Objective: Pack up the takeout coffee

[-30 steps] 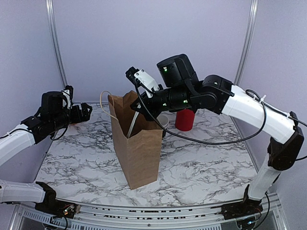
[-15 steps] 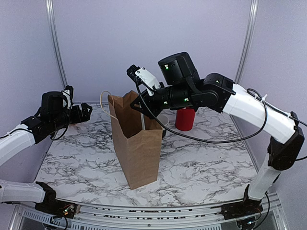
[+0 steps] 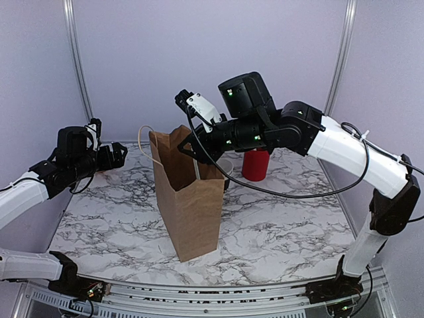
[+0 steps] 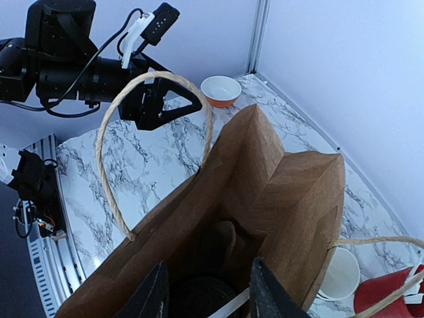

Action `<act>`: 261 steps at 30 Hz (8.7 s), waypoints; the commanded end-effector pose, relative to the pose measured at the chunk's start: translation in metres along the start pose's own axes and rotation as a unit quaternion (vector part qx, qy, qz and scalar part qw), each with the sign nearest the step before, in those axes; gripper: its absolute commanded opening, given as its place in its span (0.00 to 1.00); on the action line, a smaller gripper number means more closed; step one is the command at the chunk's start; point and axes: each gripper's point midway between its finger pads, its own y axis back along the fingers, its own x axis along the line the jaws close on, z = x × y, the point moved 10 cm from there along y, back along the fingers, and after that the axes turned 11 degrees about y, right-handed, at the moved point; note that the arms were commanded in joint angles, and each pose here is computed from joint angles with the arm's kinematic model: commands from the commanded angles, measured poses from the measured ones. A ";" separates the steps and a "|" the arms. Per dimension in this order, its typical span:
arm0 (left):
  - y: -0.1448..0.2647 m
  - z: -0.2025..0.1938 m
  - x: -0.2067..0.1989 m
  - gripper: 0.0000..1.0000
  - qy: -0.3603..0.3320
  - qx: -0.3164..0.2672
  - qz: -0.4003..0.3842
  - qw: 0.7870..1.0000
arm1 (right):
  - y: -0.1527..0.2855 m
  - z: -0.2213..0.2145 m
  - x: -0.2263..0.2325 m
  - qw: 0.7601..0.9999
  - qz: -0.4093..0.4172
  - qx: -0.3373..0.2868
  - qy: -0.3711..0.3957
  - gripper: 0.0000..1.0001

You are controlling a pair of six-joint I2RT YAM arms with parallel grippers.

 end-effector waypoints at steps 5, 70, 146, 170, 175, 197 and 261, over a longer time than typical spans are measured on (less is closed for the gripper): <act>-0.002 -0.001 0.001 0.99 0.003 -0.005 -0.004 1.000 | 0.005 0.011 -0.001 1.000 -0.008 -0.021 0.001 0.51; -0.001 0.000 0.000 0.99 0.005 -0.005 -0.006 1.000 | -0.006 0.036 -0.026 0.992 0.017 -0.078 -0.103 0.63; 0.104 -0.005 -0.226 0.61 -0.185 -0.085 -0.439 0.875 | 0.028 0.053 -0.055 0.962 0.150 -0.165 -0.160 0.87; 0.098 -0.012 -0.232 0.19 -0.176 -0.084 -0.439 0.877 | 0.027 0.054 -0.055 0.961 0.149 -0.166 -0.162 0.87; 0.097 -0.013 -0.231 0.14 -0.177 -0.084 -0.438 0.877 | 0.027 0.054 -0.055 0.961 0.149 -0.167 -0.162 0.87; 0.087 -0.027 -0.226 0.00 -0.181 -0.070 -0.416 0.889 | 0.036 0.062 -0.057 0.961 0.141 -0.185 -0.151 0.90; 0.074 0.003 -0.225 0.00 -0.202 -0.149 -0.239 0.938 | 0.082 0.038 -0.081 0.972 -0.084 -0.174 -0.137 0.93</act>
